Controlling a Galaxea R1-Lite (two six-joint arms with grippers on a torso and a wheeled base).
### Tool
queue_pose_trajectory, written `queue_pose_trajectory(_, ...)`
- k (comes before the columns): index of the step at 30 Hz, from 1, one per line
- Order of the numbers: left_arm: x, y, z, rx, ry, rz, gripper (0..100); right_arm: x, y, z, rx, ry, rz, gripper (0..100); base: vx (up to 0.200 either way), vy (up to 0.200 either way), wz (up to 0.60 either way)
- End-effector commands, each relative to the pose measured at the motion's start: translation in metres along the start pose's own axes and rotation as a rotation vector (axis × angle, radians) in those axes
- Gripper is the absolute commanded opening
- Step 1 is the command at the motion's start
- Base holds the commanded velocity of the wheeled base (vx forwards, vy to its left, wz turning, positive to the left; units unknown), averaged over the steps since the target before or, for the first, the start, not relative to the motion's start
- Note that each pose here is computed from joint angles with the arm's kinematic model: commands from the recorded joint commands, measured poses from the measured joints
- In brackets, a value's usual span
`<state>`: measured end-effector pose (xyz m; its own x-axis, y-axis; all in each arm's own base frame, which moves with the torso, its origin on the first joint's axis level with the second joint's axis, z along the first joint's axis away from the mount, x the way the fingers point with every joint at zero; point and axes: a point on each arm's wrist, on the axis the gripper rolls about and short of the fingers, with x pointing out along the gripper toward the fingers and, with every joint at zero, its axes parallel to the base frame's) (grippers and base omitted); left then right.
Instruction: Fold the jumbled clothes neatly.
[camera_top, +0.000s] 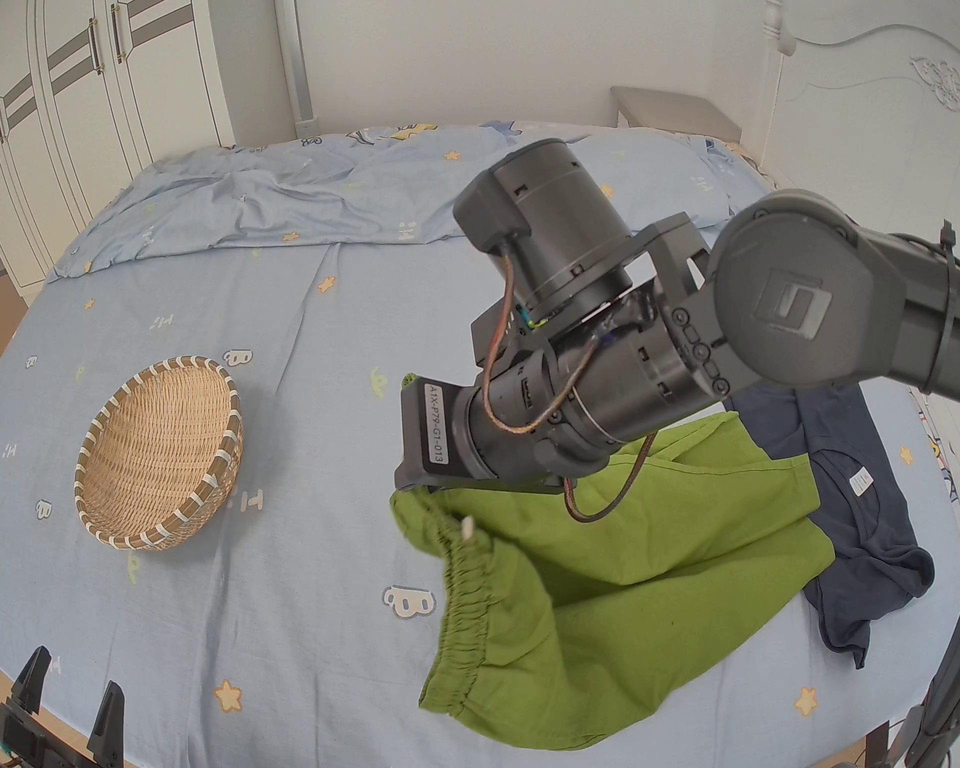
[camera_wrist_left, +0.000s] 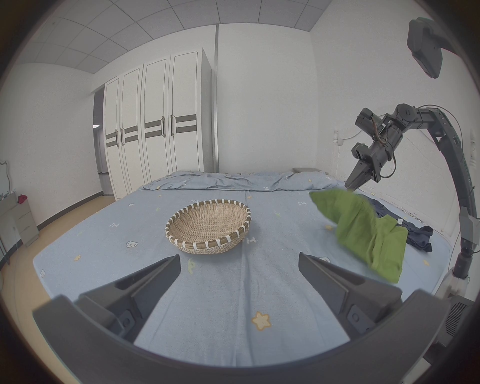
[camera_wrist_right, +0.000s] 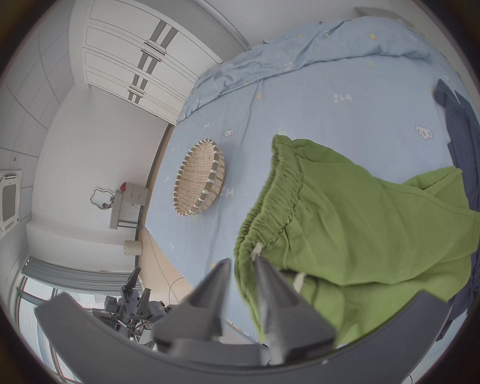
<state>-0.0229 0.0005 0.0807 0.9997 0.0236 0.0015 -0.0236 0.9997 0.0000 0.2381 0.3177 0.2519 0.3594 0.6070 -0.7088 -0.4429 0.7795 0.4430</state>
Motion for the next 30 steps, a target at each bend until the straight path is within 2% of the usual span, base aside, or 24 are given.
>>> queue_pose_trajectory(1, 0.001, 0.000, -0.005, 0.000, 0.012, 0.001, 100, 0.013, -0.003, -0.001, 0.005, 0.021, -0.019, 100, 0.000, 0.000, 0.00)
queue_pose_trajectory(7, 0.001, 0.000, -0.005, 0.000, 0.012, 0.001, 100, 0.014, -0.005, -0.002, -0.002, 0.026, -0.025, 100, 0.000, 0.000, 0.00)
queue_pose_trajectory(11, 0.001, 0.000, -0.005, 0.005, 0.012, -0.002, 100, 0.006, -0.021, 0.008, 0.037, 0.011, -0.050, 100, 0.000, 0.000, 0.00)
queue_pose_trajectory(12, 0.001, 0.000, -0.005, 0.003, 0.012, -0.002, 100, -0.007, -0.029, 0.016, 0.060, -0.015, -0.054, 100, 0.000, 0.000, 0.00)
queue_pose_trajectory(13, 0.001, 0.000, -0.005, 0.006, 0.012, -0.004, 100, -0.040, -0.036, 0.026, 0.080, -0.087, -0.040, 100, 0.000, 0.000, 0.00)
queue_pose_trajectory(15, 0.001, 0.000, -0.005, 0.012, 0.012, -0.005, 100, -0.068, -0.058, 0.022, 0.120, -0.103, -0.053, 100, 0.000, 0.000, 0.00)
queue_pose_trajectory(19, 0.000, -0.001, -0.004, 0.052, 0.004, -0.015, 100, -0.104, -0.109, 0.005, 0.191, -0.122, -0.033, 100, 0.000, 0.000, 0.00)
queue_pose_trajectory(20, 0.000, -0.001, -0.004, 0.052, 0.004, -0.015, 100, -0.104, -0.109, 0.005, 0.191, -0.122, -0.033, 100, 0.000, 0.000, 0.00)
queue_pose_trajectory(21, 0.001, -0.001, -0.004, 0.084, 0.001, -0.013, 100, -0.120, -0.129, -0.008, 0.206, -0.162, -0.019, 100, 0.000, 0.000, 0.00)
queue_pose_trajectory(23, 0.001, -0.001, -0.003, 0.087, -0.004, -0.016, 100, -0.125, -0.138, -0.015, 0.213, -0.186, -0.011, 100, 0.000, 0.000, 0.00)
queue_pose_trajectory(24, 0.001, -0.001, -0.003, 0.086, -0.014, -0.011, 100, -0.134, -0.155, -0.029, 0.230, -0.238, -0.005, 100, 0.000, 0.000, 0.00)
queue_pose_trajectory(25, 0.001, -0.001, -0.002, 0.086, -0.017, -0.011, 100, -0.135, -0.157, -0.031, 0.230, -0.245, -0.003, 100, 0.000, 0.000, 0.00)
queue_pose_trajectory(26, -0.008, 0.000, 0.034, 0.042, -0.163, -0.008, 100, -0.140, -0.166, -0.040, 0.231, -0.285, 0.005, 100, 0.000, 0.000, 0.00)
queue_pose_trajectory(27, -0.019, 0.001, 0.075, -0.040, -0.280, -0.024, 100, -0.141, -0.170, -0.044, 0.227, -0.309, 0.008, 100, 0.000, 0.000, 0.00)
queue_pose_trajectory(28, -0.023, 0.002, 0.119, -0.169, -0.321, -0.075, 100, -0.142, -0.174, -0.047, 0.221, -0.329, 0.009, 100, 0.000, 0.000, 0.00)
queue_pose_trajectory(29, -0.016, 0.003, 0.150, -0.274, -0.279, -0.140, 100, -0.142, -0.179, -0.050, 0.218, -0.340, 0.004, 100, 0.000, 0.000, 0.00)
queue_pose_trajectory(30, -0.008, 0.004, 0.168, -0.324, -0.209, -0.187, 100, -0.142, -0.182, -0.051, 0.217, -0.351, 0.002, 100, 0.000, 0.000, 0.00)
